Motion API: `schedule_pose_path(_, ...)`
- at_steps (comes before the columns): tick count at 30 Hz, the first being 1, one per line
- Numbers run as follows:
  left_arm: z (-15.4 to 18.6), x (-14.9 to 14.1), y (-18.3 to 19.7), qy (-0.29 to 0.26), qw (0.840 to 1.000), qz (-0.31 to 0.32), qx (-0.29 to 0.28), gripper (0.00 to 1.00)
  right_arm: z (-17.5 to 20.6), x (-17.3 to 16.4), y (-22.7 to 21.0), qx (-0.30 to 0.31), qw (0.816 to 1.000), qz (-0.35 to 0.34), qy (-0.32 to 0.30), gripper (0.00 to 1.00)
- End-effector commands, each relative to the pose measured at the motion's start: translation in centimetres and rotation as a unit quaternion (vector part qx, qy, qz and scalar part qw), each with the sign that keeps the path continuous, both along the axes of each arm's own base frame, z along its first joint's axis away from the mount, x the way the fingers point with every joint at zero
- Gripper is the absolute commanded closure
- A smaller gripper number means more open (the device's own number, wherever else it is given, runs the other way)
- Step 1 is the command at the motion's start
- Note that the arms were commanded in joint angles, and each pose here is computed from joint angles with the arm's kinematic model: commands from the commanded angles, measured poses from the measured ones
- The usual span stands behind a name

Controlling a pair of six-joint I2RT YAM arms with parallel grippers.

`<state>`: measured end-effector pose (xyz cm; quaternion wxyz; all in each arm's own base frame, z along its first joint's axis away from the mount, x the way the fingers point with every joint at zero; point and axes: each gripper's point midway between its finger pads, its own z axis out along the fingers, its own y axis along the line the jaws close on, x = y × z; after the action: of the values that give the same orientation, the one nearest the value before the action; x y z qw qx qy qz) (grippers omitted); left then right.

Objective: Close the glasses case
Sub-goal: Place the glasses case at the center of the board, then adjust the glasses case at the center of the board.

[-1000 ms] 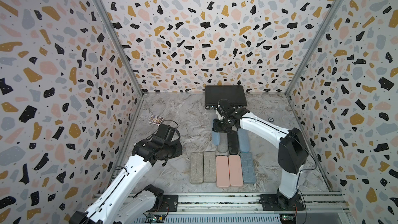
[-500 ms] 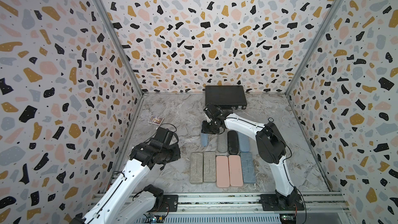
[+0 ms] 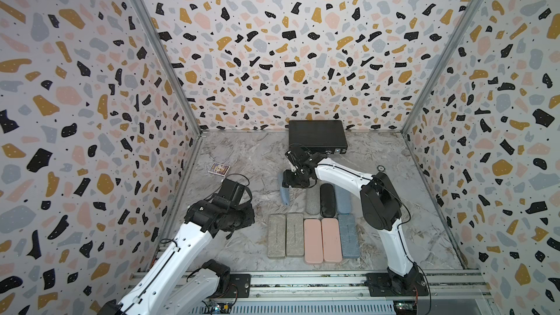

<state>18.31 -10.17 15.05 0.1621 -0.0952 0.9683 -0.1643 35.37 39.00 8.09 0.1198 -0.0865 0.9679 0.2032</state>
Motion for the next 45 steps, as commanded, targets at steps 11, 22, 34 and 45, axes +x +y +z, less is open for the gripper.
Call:
schedule_pose_path(11, 0.5, 3.1, -1.2, 0.009, 1.0, -0.022, 0.016, 0.57, 9.2, -2.7, -8.5, -0.066, 0.993, -0.017, -0.092, 0.37)
schedule_pose_path(22, -3.1, 11.3, -5.9, 0.074, 0.995, -0.06, 0.015, 0.56, 12.7, -6.9, -20.3, -0.123, 0.982, -0.057, -0.128, 0.36)
schedule_pose_path(34, -5.2, 17.5, -10.3, 0.078, 0.995, -0.066, -0.011, 0.42, 10.7, -9.1, -25.2, -0.128, 0.984, -0.075, -0.097, 0.36)
schedule_pose_path(45, -8.1, 18.2, -11.6, 0.096, 0.992, -0.077, -0.003, 0.39, 9.8, -9.2, -25.7, -0.13, 0.985, -0.081, -0.083, 0.35)
